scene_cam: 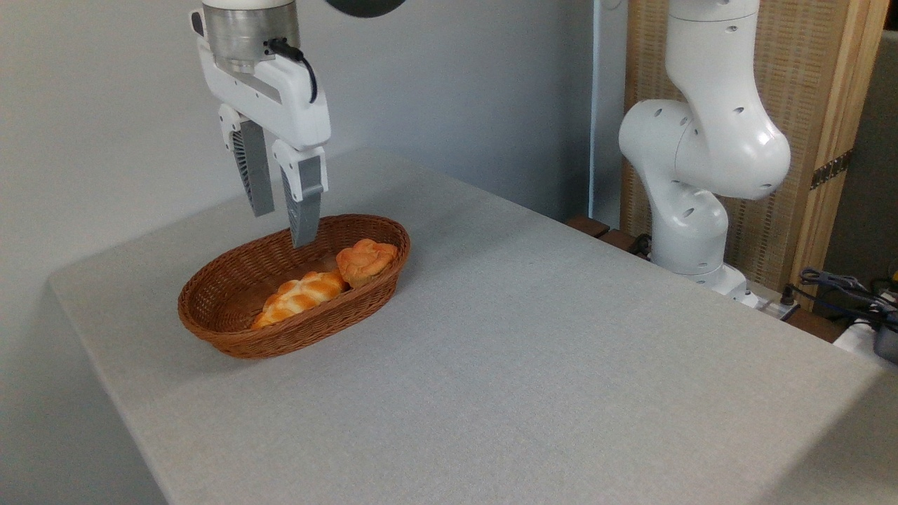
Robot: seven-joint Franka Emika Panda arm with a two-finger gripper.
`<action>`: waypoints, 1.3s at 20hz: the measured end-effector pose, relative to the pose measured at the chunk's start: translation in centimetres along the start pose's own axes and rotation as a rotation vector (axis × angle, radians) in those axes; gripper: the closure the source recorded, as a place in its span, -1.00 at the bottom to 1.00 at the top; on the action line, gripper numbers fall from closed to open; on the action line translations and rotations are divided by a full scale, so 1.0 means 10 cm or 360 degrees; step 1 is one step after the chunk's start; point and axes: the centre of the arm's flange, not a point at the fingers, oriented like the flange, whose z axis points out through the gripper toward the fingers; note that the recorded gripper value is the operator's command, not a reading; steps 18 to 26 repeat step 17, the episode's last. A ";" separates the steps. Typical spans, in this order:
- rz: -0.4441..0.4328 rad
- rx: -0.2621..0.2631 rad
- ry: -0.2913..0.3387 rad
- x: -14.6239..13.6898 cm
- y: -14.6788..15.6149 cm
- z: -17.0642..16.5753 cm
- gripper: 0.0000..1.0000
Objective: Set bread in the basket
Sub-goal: 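Lower the roll into the basket, open the gripper and raise it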
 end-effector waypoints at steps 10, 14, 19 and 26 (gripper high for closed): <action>0.0004 -0.0074 -0.0145 -0.60 -0.63 -0.45 -1.00; 0.0006 -0.0066 -0.0135 -0.58 -0.58 -0.50 -1.00; -0.0002 -0.0059 -0.0128 -0.61 -0.59 -0.53 -1.00; -0.0002 -0.0059 -0.0128 -0.61 -0.59 -0.53 -1.00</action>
